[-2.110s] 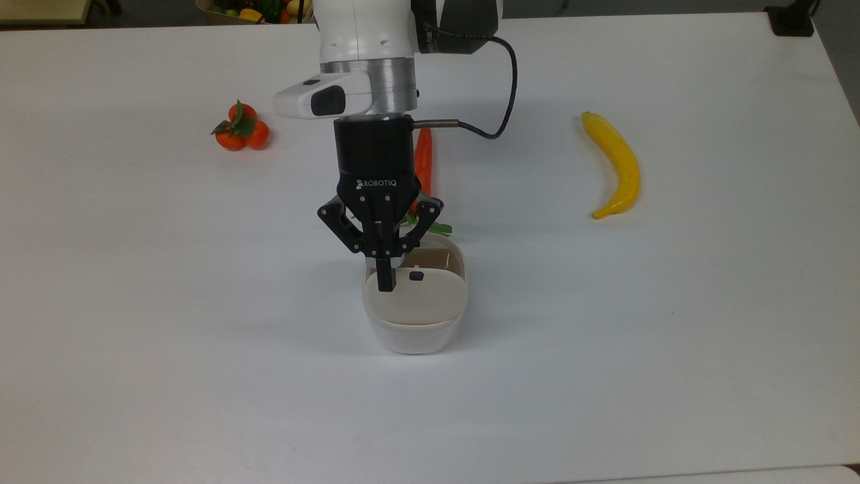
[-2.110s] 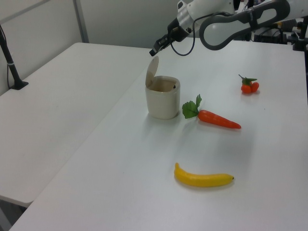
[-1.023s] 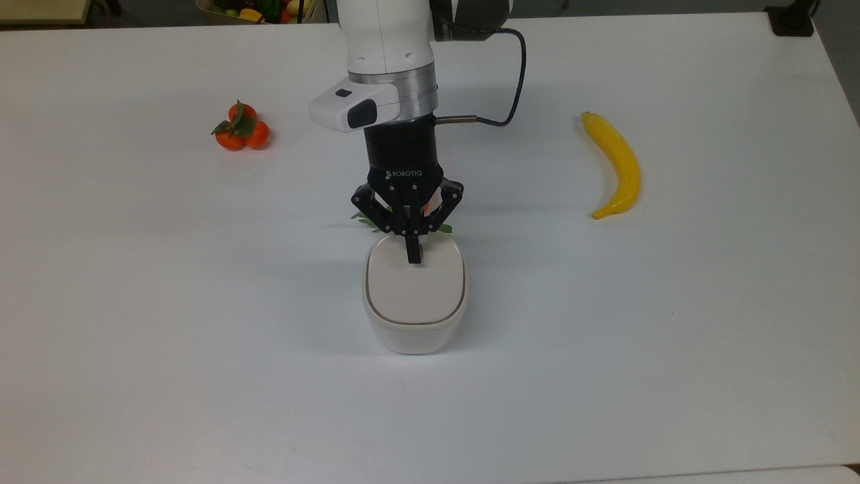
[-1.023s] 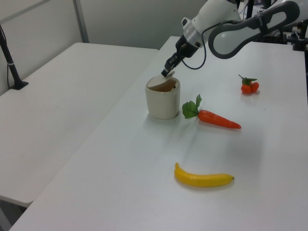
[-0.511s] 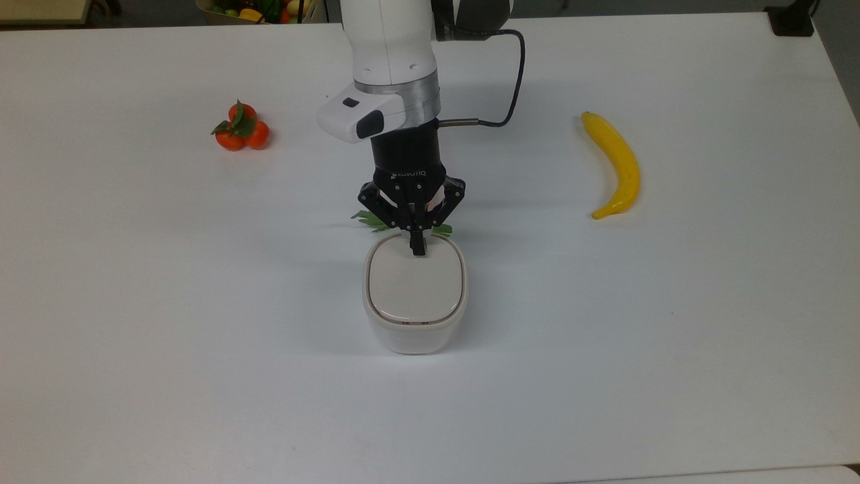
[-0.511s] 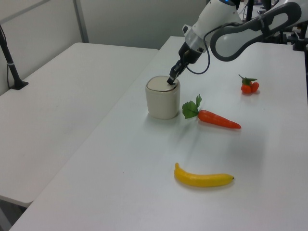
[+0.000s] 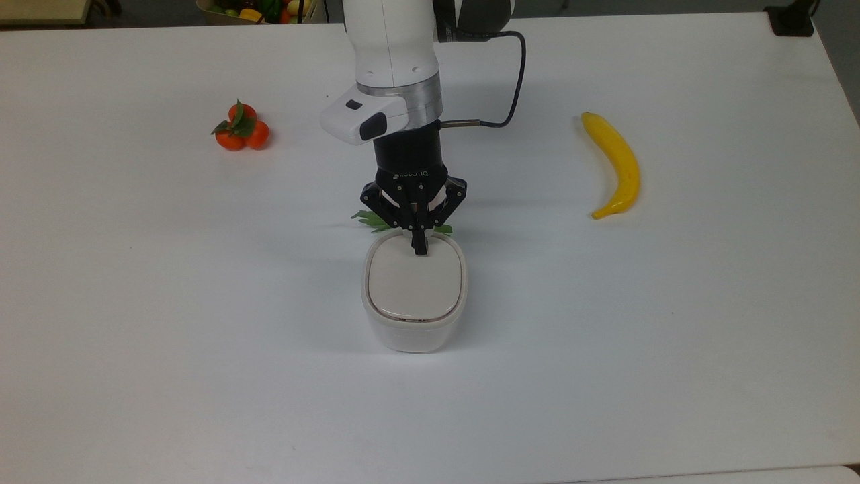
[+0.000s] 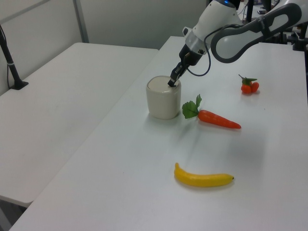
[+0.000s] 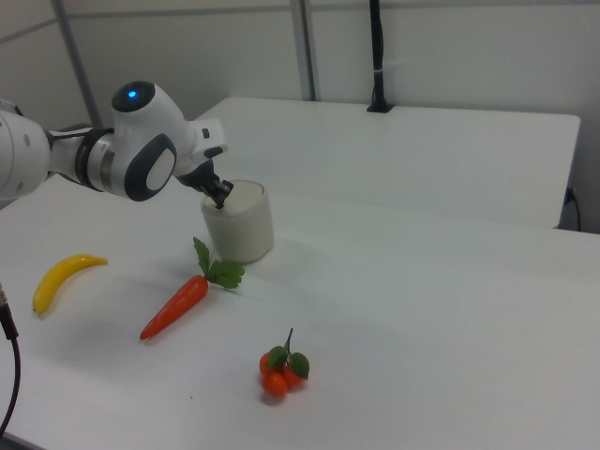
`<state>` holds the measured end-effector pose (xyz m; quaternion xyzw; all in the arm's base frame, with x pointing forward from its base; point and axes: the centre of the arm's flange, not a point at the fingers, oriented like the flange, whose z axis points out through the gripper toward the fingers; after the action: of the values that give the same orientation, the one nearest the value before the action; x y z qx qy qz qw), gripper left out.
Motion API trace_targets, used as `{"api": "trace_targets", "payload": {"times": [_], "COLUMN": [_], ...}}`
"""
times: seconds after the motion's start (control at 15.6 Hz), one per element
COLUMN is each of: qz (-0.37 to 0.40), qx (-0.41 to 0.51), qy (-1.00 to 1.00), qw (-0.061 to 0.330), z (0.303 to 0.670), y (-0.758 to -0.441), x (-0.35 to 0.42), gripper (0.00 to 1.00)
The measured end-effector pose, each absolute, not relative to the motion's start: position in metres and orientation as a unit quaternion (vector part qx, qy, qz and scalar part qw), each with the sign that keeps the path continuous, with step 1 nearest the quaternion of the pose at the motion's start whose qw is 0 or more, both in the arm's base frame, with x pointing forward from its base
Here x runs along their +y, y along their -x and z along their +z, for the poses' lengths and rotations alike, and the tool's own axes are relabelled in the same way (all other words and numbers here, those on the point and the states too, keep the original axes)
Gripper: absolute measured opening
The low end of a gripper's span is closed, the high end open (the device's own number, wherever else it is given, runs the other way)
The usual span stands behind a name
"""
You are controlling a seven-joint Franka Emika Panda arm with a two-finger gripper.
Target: Close garbage bin
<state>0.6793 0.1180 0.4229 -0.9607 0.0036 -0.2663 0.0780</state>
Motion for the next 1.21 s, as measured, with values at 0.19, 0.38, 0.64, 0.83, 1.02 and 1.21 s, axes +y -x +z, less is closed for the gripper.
{"api": "trace_targets", "payload": {"times": [0.19,0.38,0.64,0.83,1.02,1.21], "qz": [-0.267,-0.27,-0.272,-0.224,-0.171,-0.122], "qx": [0.002,0.002,0.003,-0.001,-0.004,-0.006], "qy": [0.961,0.96,0.959,0.971,0.982,0.989], "qw": [0.078,0.078,0.081,0.083,0.083,0.082], "z": [0.423,0.428,0.456,0.492,0.529,0.562], "y": [-0.679,-0.679,-0.673,-0.655,-0.634,-0.612], "x": [0.118,0.118,0.114,0.108,0.1,0.09], "gripper": [0.01,0.01,0.02,0.04,0.19,0.5]}}
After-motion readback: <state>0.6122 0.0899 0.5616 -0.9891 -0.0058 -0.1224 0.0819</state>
